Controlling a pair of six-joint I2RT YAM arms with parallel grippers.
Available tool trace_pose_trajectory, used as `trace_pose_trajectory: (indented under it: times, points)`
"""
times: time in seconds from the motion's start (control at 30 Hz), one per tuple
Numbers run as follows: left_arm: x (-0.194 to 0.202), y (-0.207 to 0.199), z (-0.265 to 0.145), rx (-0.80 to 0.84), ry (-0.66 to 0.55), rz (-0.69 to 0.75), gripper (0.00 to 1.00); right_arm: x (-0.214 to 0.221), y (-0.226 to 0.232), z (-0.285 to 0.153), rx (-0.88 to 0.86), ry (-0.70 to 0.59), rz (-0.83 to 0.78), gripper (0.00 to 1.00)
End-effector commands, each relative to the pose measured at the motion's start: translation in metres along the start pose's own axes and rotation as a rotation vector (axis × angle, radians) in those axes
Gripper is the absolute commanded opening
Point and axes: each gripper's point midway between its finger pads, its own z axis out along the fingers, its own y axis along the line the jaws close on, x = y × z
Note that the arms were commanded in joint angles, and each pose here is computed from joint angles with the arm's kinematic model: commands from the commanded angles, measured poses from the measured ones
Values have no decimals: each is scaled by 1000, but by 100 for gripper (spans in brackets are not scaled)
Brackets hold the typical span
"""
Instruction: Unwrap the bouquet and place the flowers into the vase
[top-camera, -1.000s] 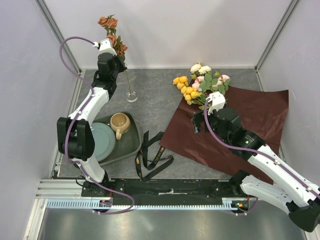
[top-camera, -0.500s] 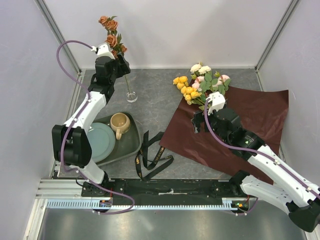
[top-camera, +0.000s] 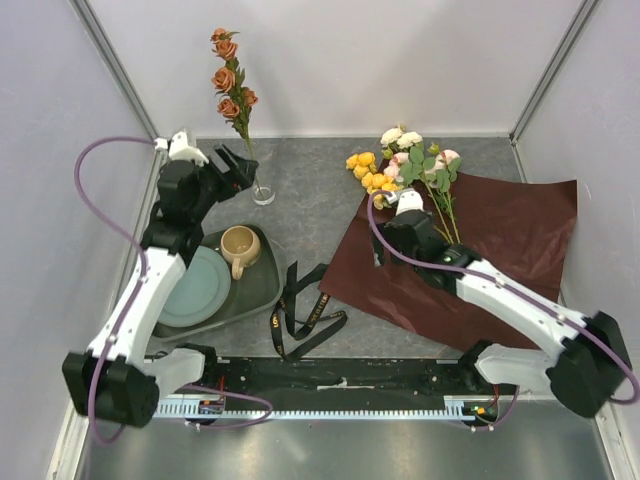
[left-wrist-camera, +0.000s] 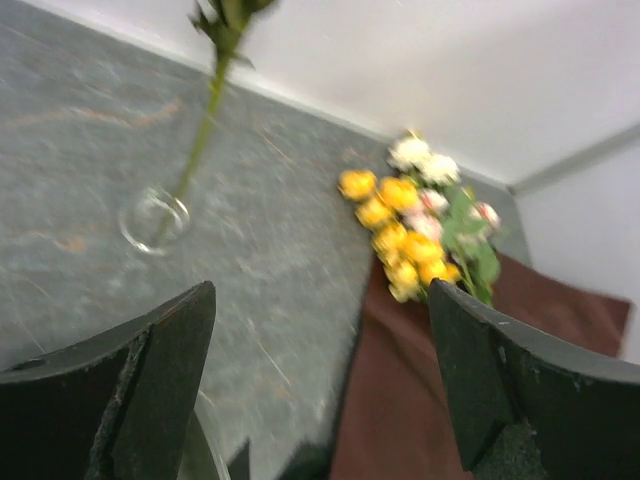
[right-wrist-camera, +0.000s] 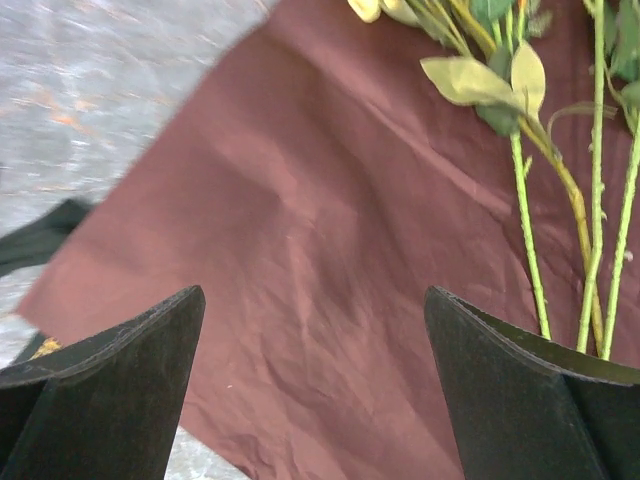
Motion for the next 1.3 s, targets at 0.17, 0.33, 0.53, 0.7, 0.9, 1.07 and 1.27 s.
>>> trace_pose_trajectory:
  times: [0.17, 0.33, 0.53, 0.7, 0.9, 1.07, 1.27]
  points:
    - [108, -57, -85, 443, 387, -121, 90, 6, -121, 55, 414, 128, 341, 98]
    - [153, -92, -113, 600, 523, -36, 86, 22, -197, 57, 616, 136, 453, 98]
    - [191, -126, -142, 756, 692, 52, 84, 26, -251, 64, 743, 119, 512, 83]
    - [199, -127, -152, 786, 728, 134, 84, 31, -269, 73, 722, 137, 499, 57]
    - [197, -114, -151, 741, 714, 237, 84, 37, -254, 88, 588, 172, 422, 47]
    - [194, -118, -159, 782, 720, 253, 84, 42, -244, 97, 524, 177, 372, 41]
    - [189, -119, -165, 788, 720, 283, 84, 46, -228, 107, 500, 230, 256, 44]
